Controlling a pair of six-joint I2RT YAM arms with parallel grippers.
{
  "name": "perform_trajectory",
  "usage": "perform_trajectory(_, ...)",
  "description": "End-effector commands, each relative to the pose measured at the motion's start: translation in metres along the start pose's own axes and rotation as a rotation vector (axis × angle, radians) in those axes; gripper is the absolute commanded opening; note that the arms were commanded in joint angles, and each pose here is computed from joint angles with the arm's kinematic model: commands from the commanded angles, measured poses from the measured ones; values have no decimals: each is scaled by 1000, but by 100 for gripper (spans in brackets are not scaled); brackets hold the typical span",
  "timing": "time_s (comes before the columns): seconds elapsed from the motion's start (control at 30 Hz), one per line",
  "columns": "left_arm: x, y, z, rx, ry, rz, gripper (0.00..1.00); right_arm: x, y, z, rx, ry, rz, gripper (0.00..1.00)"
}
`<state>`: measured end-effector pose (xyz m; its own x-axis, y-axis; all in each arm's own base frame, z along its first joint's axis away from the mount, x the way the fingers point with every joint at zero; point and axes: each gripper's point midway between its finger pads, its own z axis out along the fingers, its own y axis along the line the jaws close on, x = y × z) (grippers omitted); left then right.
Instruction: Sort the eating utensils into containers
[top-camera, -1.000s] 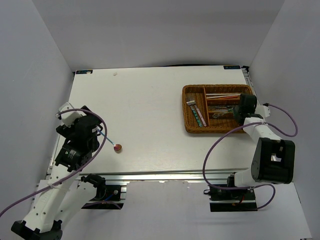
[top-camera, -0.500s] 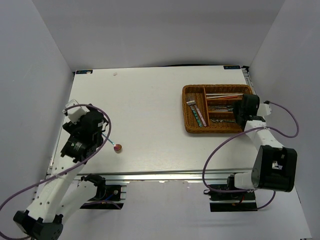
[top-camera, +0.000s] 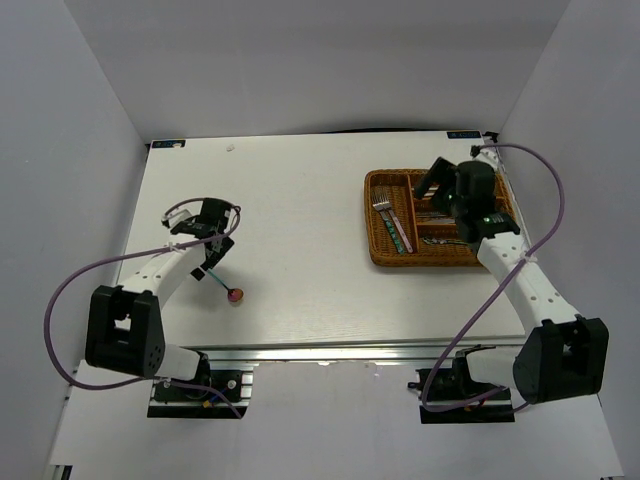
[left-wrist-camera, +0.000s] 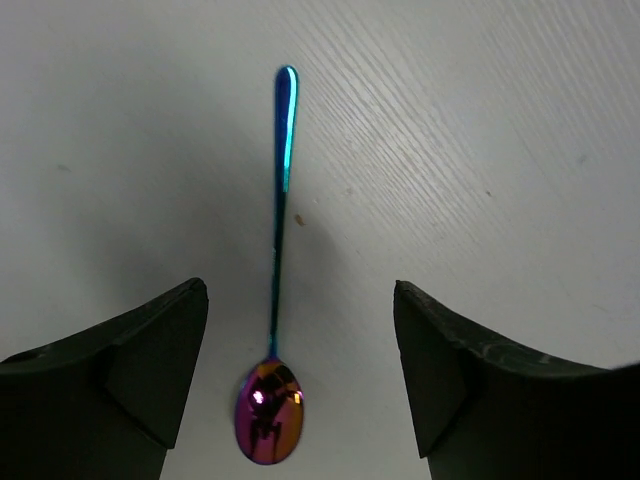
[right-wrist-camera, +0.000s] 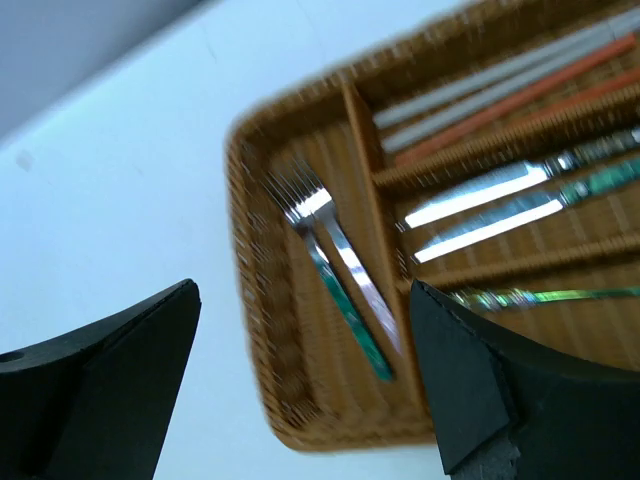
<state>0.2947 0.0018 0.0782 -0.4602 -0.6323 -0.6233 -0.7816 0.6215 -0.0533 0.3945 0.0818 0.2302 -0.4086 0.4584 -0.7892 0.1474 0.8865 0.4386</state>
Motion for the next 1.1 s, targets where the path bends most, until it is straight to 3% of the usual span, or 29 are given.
perform_trajectory(0.0, 13, -38, -7, 142, 117, -106, 83, 43, -22, -8, -3, 125, -132, 89)
perform_trajectory(0.17, 36, -23, 3, 82, 174, -88, 73, 64, -25, -13, -40, 178, -152, 89)
perform_trajectory(0.57, 59, -2, 22, 4, 204, -70, 70, 71, -10, -14, -131, 201, -142, 89)
perform_trajectory(0.7, 80, 4, 33, -22, 265, -45, 50, 68, -9, -16, -136, 193, -142, 89)
perform_trajectory(0.87, 88, 17, 37, -63, 272, -33, 48, 63, -5, -18, -146, 177, -133, 89)
perform_trajectory(1.07, 111, 29, 38, -52, 333, -40, 23, 62, 8, -17, -209, 187, -118, 89)
